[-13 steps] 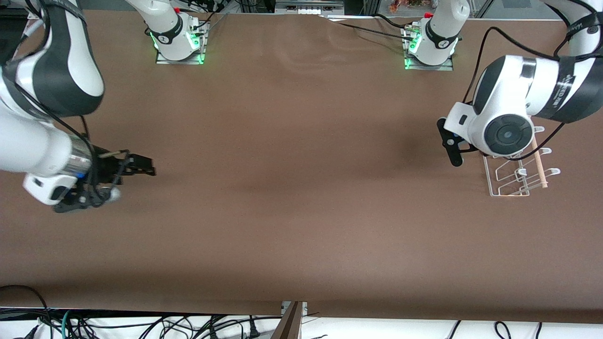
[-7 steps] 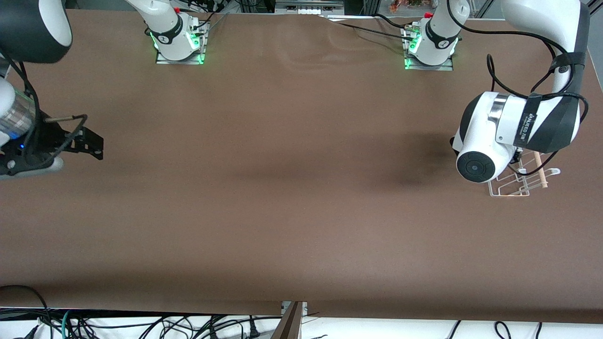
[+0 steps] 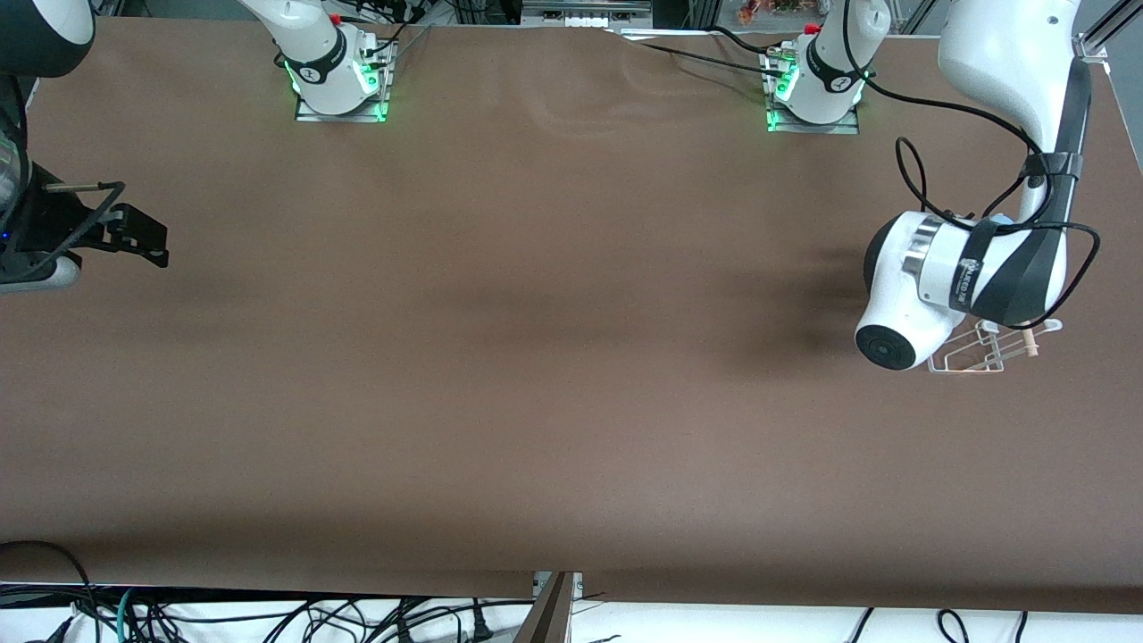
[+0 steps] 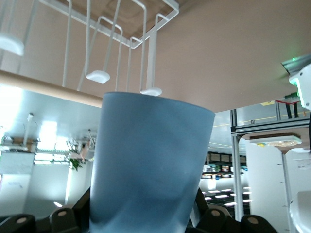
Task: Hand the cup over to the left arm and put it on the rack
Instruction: 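Carry the blue cup with the left gripper over the wire rack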
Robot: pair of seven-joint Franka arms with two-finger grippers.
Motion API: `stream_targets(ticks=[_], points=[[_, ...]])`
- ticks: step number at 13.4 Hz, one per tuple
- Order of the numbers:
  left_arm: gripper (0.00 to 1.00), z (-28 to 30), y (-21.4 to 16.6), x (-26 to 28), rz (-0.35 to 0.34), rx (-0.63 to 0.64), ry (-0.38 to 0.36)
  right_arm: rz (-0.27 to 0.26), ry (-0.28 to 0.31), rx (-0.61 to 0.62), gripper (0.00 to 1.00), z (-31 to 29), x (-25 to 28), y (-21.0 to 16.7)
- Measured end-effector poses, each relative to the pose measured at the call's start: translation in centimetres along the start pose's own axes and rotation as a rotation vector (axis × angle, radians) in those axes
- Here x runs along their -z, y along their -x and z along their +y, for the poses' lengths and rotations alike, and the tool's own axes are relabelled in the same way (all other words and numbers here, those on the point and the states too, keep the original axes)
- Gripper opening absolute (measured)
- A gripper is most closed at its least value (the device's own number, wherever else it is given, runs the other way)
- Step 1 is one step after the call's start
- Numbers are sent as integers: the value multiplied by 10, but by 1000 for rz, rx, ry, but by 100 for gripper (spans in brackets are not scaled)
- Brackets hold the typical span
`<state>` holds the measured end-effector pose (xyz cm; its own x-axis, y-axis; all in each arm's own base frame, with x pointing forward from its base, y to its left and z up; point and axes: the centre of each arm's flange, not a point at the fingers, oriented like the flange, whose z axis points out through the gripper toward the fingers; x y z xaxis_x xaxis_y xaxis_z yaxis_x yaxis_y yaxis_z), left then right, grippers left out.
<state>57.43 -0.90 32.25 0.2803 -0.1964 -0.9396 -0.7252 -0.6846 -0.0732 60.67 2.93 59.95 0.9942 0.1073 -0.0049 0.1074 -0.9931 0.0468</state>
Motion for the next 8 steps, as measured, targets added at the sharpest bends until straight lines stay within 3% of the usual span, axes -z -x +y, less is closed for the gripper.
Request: stream_targets(ticks=[3,8], points=[[78,-17,0,-18,-7,86,38,-18,-51,-60,100,11,-4,3],[78,-43,-7,-50,-6,102,89,-29,-52,-82,100,12,-3,5]])
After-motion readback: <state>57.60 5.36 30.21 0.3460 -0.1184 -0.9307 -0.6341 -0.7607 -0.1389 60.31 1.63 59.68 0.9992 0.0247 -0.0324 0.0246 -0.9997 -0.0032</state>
